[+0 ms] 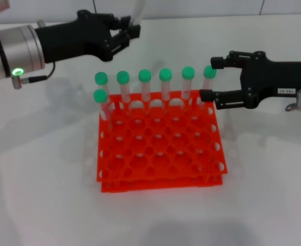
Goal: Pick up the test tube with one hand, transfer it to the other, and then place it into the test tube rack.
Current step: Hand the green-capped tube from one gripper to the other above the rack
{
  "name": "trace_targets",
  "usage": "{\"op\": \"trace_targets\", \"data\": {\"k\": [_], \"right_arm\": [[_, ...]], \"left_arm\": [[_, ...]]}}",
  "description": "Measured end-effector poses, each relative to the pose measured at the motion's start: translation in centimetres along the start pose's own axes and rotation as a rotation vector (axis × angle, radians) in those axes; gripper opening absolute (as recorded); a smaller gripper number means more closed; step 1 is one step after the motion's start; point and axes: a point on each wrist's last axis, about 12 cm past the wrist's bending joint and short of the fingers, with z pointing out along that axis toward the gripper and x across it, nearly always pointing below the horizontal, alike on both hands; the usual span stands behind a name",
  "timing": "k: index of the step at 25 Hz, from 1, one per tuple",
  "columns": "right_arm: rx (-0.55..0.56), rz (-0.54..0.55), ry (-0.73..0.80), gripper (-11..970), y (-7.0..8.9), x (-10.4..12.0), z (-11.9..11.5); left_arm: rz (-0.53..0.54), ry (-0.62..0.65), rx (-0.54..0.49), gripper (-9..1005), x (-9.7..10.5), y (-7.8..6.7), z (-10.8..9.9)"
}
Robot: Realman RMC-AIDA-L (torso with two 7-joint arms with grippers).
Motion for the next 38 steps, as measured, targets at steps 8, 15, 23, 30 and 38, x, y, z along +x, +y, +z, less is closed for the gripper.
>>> {"op": "trace_targets", "data": {"k": [8,15,23,30,38], "right_arm": [[0.009,-0.013,-0.01,750,-0.5,-0.7,0.5],[0.023,-0.017,-0.03,748,-0.8,-1.2,0.7],[0.04,-0.022,-0.042,746,-1.1,-1.6,0.9],[0.068,-0.03,-0.08,744,-1.8,-2.7,1.3],[0.067,-0.054,-0.091,741,-2.2,-3.9,2.3]], "left_arm": [[0.015,0.024,0.025,214,0.3,-0.4,0.4],[0.014,0.031,0.031,215,0.5,-0.5,0.4],[0.002,0.04,0.039,217,0.8,-0.7,0.6],[0.001,0.049,0.05,218,0.9,-0.9,0.8],[0.004,0.054,0.056,220,0.9,-0.9,0.9]]}}
